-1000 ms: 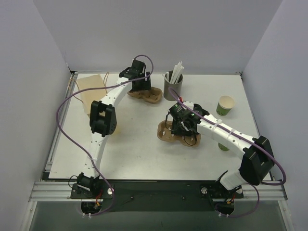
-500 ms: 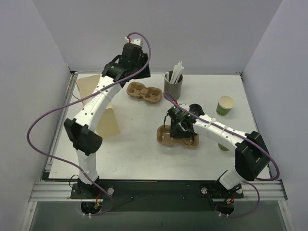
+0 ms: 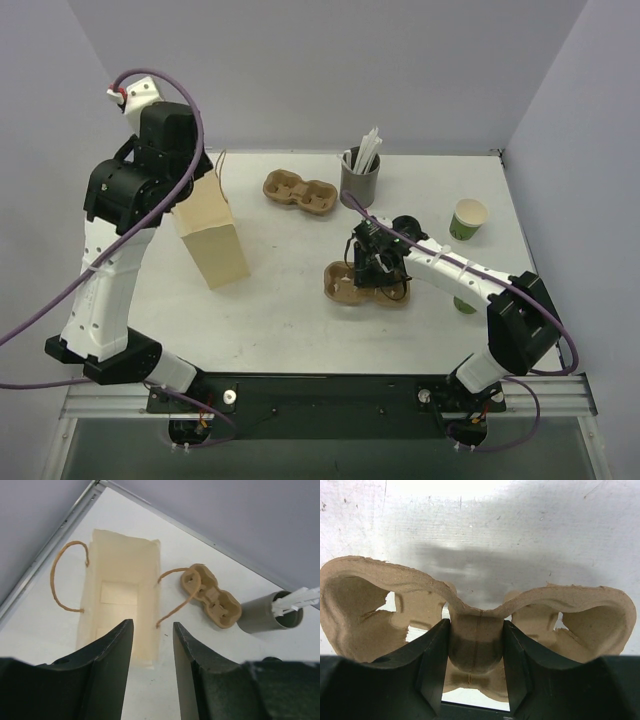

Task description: Pack the takeout coffee

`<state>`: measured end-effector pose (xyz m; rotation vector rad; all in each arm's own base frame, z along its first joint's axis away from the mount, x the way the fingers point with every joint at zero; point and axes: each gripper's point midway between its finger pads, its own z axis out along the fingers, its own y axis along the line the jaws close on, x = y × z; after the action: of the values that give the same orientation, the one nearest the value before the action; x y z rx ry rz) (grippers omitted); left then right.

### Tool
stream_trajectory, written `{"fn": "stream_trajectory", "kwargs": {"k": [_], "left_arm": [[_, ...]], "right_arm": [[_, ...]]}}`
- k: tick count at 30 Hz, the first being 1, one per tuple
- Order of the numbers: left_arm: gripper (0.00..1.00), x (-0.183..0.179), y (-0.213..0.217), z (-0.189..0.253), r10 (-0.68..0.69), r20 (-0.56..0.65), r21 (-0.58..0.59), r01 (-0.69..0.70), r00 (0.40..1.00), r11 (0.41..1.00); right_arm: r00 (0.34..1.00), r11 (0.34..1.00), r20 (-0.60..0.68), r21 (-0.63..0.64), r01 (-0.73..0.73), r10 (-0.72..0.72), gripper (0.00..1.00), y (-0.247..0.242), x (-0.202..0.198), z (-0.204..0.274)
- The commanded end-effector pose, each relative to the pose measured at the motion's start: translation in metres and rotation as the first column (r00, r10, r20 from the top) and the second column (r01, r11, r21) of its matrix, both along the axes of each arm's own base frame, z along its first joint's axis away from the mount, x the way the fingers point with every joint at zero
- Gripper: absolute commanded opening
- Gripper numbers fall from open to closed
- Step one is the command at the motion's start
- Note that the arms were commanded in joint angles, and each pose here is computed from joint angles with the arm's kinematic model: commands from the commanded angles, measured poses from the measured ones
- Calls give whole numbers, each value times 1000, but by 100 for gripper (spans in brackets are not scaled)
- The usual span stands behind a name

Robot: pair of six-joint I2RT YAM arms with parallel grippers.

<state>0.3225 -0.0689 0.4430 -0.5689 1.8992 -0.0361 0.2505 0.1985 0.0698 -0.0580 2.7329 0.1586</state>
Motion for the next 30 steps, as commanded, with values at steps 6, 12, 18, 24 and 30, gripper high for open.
{"fn": "stream_trajectory", "kwargs": {"k": [6,12,18,24,30], "left_arm": [[47,-16,49,-78,189,-310,253,-111,932,961],[47,-13,63,-99,229,-359,291,-124,905,949],[43,-5,74,-119,244,-408,293,-128,880,948],[43,4,83,-136,237,-441,285,-115,866,952],[44,13,92,-149,253,-457,291,-126,853,949]], "right_arm": [[999,998,-23,57,-27,28,38,8,-7,1],[999,997,-23,72,-32,34,38,10,-8,2],[999,996,-26,81,-33,35,38,11,-9,3],[999,996,-28,81,-35,37,38,11,-9,2],[999,996,-29,82,-37,39,38,12,-9,2]]}}
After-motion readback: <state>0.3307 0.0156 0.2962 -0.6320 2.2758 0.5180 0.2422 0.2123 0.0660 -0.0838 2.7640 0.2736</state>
